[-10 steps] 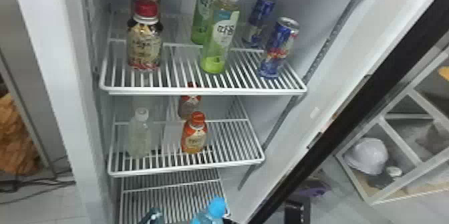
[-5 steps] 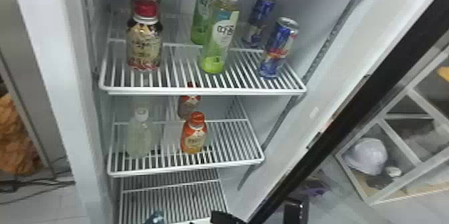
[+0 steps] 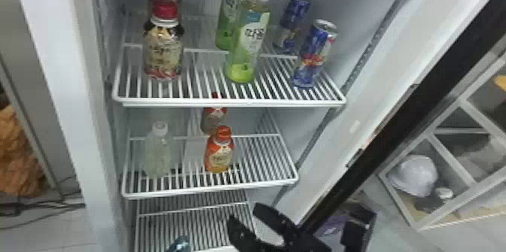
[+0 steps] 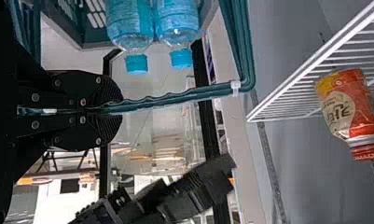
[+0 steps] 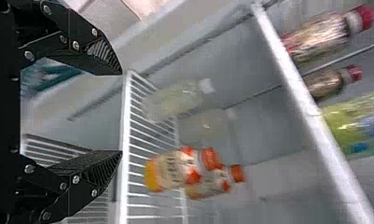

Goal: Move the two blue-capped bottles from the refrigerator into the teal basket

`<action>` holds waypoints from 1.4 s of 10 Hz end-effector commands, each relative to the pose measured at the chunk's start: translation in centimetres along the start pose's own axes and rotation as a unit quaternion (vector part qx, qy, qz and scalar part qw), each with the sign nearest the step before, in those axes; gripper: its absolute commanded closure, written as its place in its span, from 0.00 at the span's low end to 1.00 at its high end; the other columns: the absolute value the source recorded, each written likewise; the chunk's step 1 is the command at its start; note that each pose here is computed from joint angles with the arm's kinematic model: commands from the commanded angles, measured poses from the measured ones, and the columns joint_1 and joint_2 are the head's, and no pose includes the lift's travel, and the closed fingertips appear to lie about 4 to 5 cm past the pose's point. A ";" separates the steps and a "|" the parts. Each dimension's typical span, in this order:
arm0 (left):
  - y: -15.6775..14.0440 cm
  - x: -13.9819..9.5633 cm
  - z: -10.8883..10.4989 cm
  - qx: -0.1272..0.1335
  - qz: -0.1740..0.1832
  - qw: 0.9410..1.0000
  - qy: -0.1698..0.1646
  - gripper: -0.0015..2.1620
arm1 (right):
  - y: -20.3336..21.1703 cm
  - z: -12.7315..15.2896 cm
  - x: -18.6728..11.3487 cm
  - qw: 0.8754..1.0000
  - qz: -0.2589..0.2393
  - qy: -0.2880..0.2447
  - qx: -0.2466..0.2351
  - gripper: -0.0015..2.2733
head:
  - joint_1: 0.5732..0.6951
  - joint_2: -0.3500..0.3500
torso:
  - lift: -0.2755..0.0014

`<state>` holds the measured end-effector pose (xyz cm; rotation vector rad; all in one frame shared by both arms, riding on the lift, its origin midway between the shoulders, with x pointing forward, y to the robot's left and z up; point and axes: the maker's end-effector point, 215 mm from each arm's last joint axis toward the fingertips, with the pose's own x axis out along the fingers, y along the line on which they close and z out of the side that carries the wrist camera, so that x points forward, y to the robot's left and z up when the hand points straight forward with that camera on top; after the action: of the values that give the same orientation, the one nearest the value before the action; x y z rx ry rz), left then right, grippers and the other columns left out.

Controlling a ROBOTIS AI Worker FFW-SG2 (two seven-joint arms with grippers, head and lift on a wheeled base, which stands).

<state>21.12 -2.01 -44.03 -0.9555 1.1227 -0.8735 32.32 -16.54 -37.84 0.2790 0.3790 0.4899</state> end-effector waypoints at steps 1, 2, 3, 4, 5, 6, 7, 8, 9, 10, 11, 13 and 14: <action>0.0 0.0 0.1 0.001 0.000 1.000 0.000 0.51 | -0.5 2.0 -0.1 0.999 -0.010 -0.037 -0.022 0.20 | 1.00 0.00 | 0.50; -0.1 0.1 0.1 0.001 -0.001 1.000 0.000 0.51 | -1.2 3.2 -0.3 0.997 -0.022 -0.061 -0.037 0.20 | 1.00 0.00 | 0.50; -0.1 0.1 0.1 0.001 -0.001 1.000 0.000 0.51 | -2.1 3.7 -0.3 0.995 -0.035 -0.079 -0.050 0.20 | 1.00 0.00 | 0.50; -0.2 0.1 0.0 0.001 -0.002 1.000 0.000 0.51 | -2.9 5.0 -0.4 0.990 -0.049 -0.107 -0.073 0.20 | 1.00 0.00 | 0.50; -0.2 0.2 0.1 0.002 -0.002 1.000 0.001 0.51 | -3.5 5.9 -0.6 0.986 -0.063 -0.126 -0.089 0.20 | 1.00 0.00 | 0.50; -0.2 0.2 0.0 0.001 -0.003 1.000 0.001 0.51 | -4.1 6.3 -0.9 0.983 -0.080 -0.137 -0.096 0.20 | 1.00 0.00 | 0.50; -0.2 0.2 -0.1 0.000 -0.003 1.000 0.001 0.51 | -4.7 6.7 -1.1 0.979 -0.099 -0.149 -0.102 0.20 | 1.00 0.00 | 0.50; -0.2 0.2 -0.2 -0.001 -0.003 1.000 0.003 0.51 | -4.9 7.6 -1.4 0.973 -0.115 -0.164 -0.112 0.20 | 1.00 0.00 | 0.50; -0.3 0.2 -0.2 -0.001 -0.004 1.000 0.002 0.51 | -5.1 7.9 -1.6 0.969 -0.129 -0.173 -0.120 0.20 | 1.00 0.00 | 0.50; -0.3 0.2 -0.2 -0.001 -0.004 1.000 0.002 0.51 | -5.2 8.5 -2.0 0.964 -0.143 -0.183 -0.126 0.20 | 1.00 0.00 | 0.50; -0.2 0.2 -0.2 0.000 -0.003 1.000 0.002 0.51 | -5.5 8.8 -2.4 0.960 -0.161 -0.192 -0.126 0.20 | 1.00 0.00 | 0.50; -0.2 0.1 -0.5 -0.004 -0.004 1.000 0.003 0.51 | -6.2 8.0 -2.5 0.957 -0.183 -0.189 -0.121 0.20 | 1.00 0.00 | 0.50; -0.1 0.1 -0.6 -0.005 -0.003 1.000 0.003 0.51 | -6.3 8.1 -2.7 0.956 -0.185 -0.193 -0.121 0.21 | 1.00 0.00 | 0.50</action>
<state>20.66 -2.28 -44.02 -0.9644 1.1294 -0.8780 36.08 -24.53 -32.00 0.0577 -0.0123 0.1034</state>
